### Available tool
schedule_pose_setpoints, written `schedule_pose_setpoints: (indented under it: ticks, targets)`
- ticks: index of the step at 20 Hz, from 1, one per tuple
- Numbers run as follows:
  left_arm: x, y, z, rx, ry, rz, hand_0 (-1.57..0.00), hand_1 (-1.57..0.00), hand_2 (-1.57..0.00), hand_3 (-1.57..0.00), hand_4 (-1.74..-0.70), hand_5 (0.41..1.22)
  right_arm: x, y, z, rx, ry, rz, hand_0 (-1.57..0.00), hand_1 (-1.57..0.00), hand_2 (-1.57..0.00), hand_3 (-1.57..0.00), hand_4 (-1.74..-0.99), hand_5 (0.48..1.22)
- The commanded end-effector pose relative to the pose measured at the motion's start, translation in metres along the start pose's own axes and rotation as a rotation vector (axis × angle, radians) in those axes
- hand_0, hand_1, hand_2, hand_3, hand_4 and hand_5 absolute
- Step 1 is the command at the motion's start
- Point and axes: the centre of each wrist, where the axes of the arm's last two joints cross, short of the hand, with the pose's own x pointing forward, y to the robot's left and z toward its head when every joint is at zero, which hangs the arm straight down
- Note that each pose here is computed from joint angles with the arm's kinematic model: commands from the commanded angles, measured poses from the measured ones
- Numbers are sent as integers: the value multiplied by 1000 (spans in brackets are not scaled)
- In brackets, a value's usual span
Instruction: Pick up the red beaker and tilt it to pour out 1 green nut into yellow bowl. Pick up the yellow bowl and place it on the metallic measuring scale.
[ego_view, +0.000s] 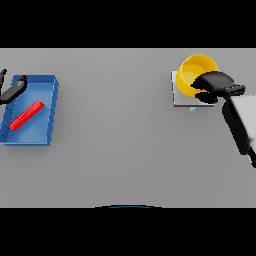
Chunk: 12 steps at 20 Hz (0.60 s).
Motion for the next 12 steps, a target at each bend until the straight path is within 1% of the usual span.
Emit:
schedule_pose_setpoints:
  ticks: [1,2,3,4,5,6,7,9,10,12]
  targets:
    - [3,2,0,-5,-6,-1,1,1,1,1,-733,728,0,0,-2,4,15,-11,-721,-980,-1042,-833,-1619,1072]
    - [4,1,-2,-8,-9,2,1,1,1,1,-732,729,-4,3,1,18,20,-14,-577,-828,-913,-742,-1588,1016]
    - [3,1,-1,-11,-4,0,1,1,1,1,-729,723,-3,-1,0,25,33,-7,-461,-703,-799,-669,-1563,971]
    - [4,1,-2,-11,-1,1,1,1,1,1,-727,717,-2,3,1,34,23,-7,-369,-582,-693,-613,-1539,933]
    - [6,-2,-2,-16,-7,0,1,1,1,1,-725,712,-1,-1,1,35,21,11,-295,-475,-601,-565,-1517,902]
    - [5,0,-2,-5,-10,-4,1,1,1,1,-724,708,-2,-3,1,39,18,19,-236,-380,-519,-525,-1501,877]
    - [9,-2,-3,-6,-9,-1,1,1,1,1,-723,705,-3,-4,2,37,2,30,-188,-304,-446,-490,-1485,859]
    - [6,-1,-4,-9,-2,3,1,1,1,1,-722,700,-4,-4,2,42,4,37,-120,-194,-311,-411,-1456,827]
    - [7,-1,-3,-9,-9,7,1,1,1,1,-722,699,-1,-2,0,49,11,29,-96,-155,-251,-378,-1442,814]
    - [4,1,-4,-4,-13,-3,1,1,1,1,-719,696,-6,2,2,77,34,21,-61,-99,-161,-323,-1422,785]
